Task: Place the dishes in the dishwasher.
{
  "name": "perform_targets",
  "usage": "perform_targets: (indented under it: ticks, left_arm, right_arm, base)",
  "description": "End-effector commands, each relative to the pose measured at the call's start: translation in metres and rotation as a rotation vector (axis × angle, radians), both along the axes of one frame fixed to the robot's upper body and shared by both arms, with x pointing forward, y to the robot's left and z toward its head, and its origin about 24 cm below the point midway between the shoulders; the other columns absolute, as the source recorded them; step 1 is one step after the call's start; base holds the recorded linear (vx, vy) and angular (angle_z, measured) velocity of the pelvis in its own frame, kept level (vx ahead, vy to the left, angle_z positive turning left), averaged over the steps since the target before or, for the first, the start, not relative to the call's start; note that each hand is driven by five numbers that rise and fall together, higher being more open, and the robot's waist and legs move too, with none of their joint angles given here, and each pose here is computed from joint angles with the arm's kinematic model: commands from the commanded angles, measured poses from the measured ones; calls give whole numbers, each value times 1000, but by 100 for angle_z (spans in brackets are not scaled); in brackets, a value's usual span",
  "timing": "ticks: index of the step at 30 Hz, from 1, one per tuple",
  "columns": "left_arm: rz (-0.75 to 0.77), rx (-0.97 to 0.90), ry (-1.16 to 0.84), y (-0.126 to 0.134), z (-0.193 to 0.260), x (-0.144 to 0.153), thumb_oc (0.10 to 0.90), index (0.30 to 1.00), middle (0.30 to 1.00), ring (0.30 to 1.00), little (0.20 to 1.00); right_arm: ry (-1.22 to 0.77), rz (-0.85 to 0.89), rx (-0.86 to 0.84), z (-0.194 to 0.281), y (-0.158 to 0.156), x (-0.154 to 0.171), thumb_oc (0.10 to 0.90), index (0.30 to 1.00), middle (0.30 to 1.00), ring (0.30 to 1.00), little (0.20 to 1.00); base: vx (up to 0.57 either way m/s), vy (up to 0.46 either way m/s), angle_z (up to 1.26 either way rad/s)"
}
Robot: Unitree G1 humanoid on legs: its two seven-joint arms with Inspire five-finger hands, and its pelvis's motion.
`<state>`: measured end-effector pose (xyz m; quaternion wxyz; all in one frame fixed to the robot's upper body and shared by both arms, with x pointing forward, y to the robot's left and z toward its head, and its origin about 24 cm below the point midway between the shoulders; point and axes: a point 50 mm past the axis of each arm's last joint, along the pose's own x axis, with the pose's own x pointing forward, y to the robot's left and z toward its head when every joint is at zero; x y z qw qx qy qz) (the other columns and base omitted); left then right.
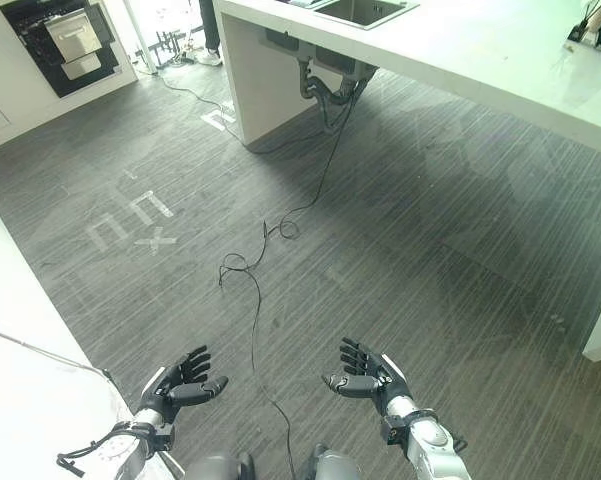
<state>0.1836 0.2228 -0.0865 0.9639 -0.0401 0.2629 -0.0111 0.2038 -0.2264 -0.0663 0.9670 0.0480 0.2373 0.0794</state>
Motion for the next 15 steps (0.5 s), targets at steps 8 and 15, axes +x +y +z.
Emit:
perform_targets:
  ticks: [8,15]
  left_arm:
    - [-96,135,-197,14,36,28,800,900,900,900,900]
    - [-157,162,-202,10,41,33,800,900,900,900,900]
  right_arm:
    - [-185,-33,244,31,18,17,800,900,900,900,900]
    - [-220,-41,257,31,27,18,800,900,900,900,900]
  base:
    - [416,401,-14]
    - [482,258,23]
